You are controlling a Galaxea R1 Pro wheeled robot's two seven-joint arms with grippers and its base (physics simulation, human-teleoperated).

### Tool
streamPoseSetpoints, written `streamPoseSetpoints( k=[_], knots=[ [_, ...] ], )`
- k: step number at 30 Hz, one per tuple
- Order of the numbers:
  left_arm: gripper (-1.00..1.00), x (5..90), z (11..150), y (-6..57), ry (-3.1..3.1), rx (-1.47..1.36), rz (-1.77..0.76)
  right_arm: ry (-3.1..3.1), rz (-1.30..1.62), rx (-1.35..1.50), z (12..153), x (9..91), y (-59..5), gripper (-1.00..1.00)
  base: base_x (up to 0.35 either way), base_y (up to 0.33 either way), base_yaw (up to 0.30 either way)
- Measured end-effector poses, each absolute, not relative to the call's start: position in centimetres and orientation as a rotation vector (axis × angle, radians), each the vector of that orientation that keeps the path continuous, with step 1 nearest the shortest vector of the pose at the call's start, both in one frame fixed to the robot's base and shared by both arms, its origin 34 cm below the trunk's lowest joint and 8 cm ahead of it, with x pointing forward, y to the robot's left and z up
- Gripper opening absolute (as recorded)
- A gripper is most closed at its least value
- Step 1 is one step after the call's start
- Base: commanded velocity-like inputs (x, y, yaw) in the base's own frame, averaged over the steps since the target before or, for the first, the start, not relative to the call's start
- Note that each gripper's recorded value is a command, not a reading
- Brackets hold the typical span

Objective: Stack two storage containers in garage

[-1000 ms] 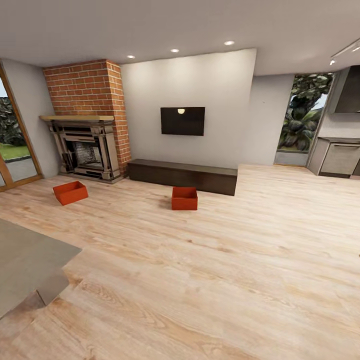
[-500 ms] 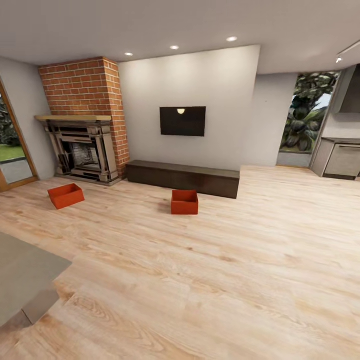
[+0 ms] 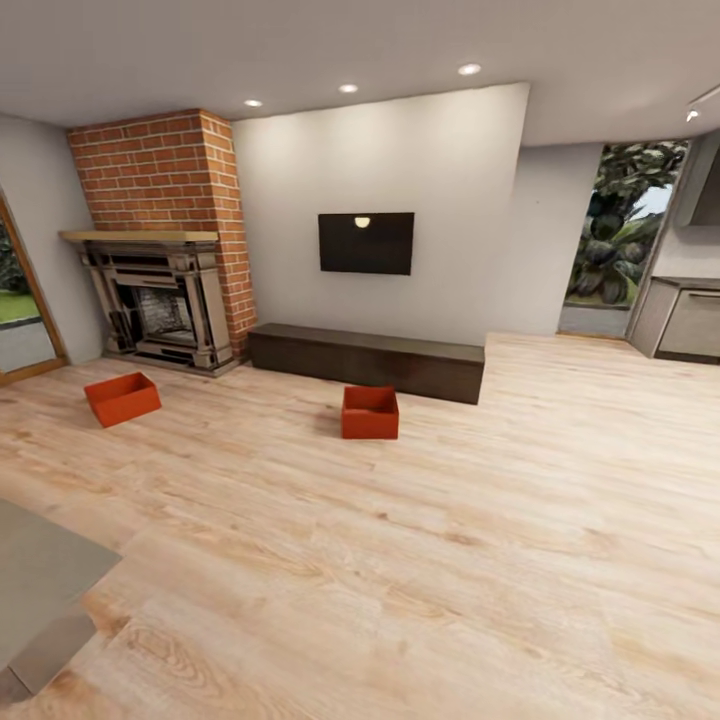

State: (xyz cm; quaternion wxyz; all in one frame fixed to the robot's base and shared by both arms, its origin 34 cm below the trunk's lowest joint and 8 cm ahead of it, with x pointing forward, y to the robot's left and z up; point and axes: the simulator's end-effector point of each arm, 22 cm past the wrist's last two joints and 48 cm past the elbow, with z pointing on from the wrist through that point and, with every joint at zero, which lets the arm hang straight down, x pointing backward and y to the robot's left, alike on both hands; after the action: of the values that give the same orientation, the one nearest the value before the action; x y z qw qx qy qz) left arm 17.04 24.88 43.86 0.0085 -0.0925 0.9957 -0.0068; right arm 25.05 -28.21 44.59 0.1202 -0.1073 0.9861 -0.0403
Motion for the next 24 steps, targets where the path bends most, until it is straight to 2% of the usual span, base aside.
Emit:
streamPoseSetpoints(
  k=[6, 14, 24],
  knots=[
    [1.00, 17.04, 43.86, 24.88, 3.111, -0.291, -0.021, 2.881, -0.118, -0.313, 44.59, 25.05, -28.22, 1.00, 0.321, -0.008, 0.000],
    [1.00, 17.04, 43.86, 24.86, 3.111, -0.289, -0.022, 2.881, -0.119, -0.313, 44.59, 25.05, -28.26, 1.00, 0.283, -0.119, 0.000],
    [1.00, 17.04, 43.86, 24.88, 3.111, -0.292, -0.021, 2.881, -0.116, -0.314, 44.59, 25.05, -28.13, 1.00, 0.318, -0.010, 0.000]
  ],
)
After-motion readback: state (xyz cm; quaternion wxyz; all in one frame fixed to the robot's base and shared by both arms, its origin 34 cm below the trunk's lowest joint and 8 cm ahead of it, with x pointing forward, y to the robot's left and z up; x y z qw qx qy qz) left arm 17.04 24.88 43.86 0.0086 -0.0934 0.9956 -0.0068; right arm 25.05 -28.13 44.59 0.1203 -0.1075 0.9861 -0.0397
